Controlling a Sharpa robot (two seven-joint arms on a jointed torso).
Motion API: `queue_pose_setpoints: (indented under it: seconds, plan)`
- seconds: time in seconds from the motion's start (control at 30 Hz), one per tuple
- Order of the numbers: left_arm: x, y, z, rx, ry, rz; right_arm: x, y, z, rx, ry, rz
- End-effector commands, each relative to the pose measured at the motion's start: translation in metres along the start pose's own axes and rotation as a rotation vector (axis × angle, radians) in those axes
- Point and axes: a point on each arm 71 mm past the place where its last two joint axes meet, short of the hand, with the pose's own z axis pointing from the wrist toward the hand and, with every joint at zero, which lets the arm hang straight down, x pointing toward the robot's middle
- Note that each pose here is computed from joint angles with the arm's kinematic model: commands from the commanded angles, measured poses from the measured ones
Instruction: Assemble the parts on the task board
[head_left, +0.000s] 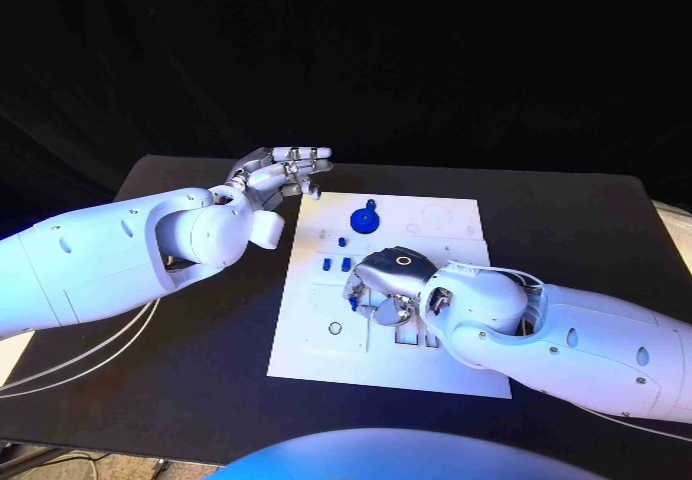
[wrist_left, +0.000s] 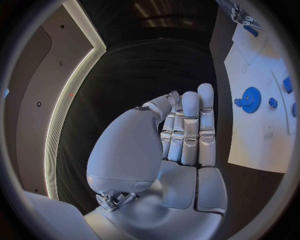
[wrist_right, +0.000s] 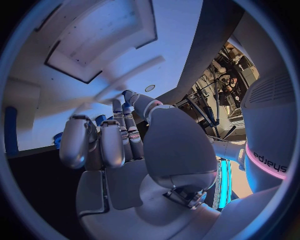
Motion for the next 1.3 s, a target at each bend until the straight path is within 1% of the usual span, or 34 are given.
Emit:
queue_pose_setpoints:
  seconds: [0.03,0.3,0.6,0.73,0.9,1.03,1.13,1.23,1.3]
  plan:
    - [0.0023,-0.0004,0.0004,0.004,0.019,0.001,0.003,-0.001,-0.001,0.010,0.024,-0.011]
    - [0.0020,-0.0002,0.0006,0.001,0.016,0.002,0.004,0.000,-0.003,0.004,0.035,0.005]
    - [0.0015,-0.0001,0.0006,0.000,0.014,0.002,0.003,0.000,-0.006,0.006,0.032,0.009]
    - [0.0016,0.0000,0.0007,-0.001,0.014,0.002,0.002,-0.001,-0.007,0.013,0.018,0.011]
    - [0.0014,0.0001,0.0007,-0.003,0.014,0.002,-0.001,-0.004,-0.009,0.027,-0.017,0.012]
    - [0.0007,0.0001,0.0008,-0.004,0.012,0.003,-0.006,-0.007,-0.017,0.038,-0.063,0.017]
    - [0.0003,0.0002,0.0009,-0.005,0.012,0.003,-0.015,-0.013,-0.027,0.056,-0.092,0.018]
    - [0.0004,0.0002,0.0009,-0.006,0.013,0.003,-0.025,-0.023,-0.037,0.091,-0.104,0.010]
    - [0.0008,0.0004,0.0010,-0.006,0.015,0.002,-0.034,-0.037,-0.048,0.139,-0.100,0.002]
